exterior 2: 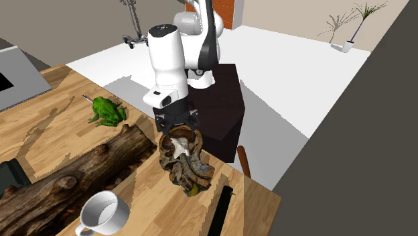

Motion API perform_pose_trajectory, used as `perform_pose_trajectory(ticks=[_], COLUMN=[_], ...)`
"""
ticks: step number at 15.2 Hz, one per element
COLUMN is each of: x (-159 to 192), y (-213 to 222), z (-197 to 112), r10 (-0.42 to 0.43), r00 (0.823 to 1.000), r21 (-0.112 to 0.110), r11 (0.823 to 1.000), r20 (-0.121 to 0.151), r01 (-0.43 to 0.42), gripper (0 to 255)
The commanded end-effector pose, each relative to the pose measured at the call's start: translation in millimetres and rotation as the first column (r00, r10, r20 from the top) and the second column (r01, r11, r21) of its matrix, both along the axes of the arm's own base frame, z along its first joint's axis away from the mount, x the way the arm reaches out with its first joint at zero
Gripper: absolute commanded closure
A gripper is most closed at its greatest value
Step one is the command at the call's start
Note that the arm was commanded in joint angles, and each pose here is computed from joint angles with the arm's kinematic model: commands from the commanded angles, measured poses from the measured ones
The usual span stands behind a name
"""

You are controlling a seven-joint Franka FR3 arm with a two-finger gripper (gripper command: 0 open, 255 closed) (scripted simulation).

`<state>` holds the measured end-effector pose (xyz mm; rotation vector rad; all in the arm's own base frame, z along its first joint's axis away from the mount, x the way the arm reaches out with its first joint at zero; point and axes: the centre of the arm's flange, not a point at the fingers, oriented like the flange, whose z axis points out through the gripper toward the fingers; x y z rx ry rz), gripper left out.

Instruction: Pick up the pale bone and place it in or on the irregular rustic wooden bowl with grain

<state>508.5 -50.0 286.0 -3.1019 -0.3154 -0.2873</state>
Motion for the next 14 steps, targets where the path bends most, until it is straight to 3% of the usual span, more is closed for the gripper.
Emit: perform_pose_trajectory(ticks=[1, 3, 7, 14], x=[0, 0, -9, -9], y=[0, 0, -1, -1], z=[0, 0, 49, 49], r10=[0.0, 0.0, 0.0, 0.0], r00=[1.0, 1.0, 1.0, 1.0], r21=[0.0, 0.0, 0.0, 0.0], r11=[1.0, 1.0, 1.0, 1.0], r20=[0.0, 0.0, 0.0, 0.0], r01=[0.0, 0.0, 0.0, 0.0], gripper=[0, 0, 0, 0])
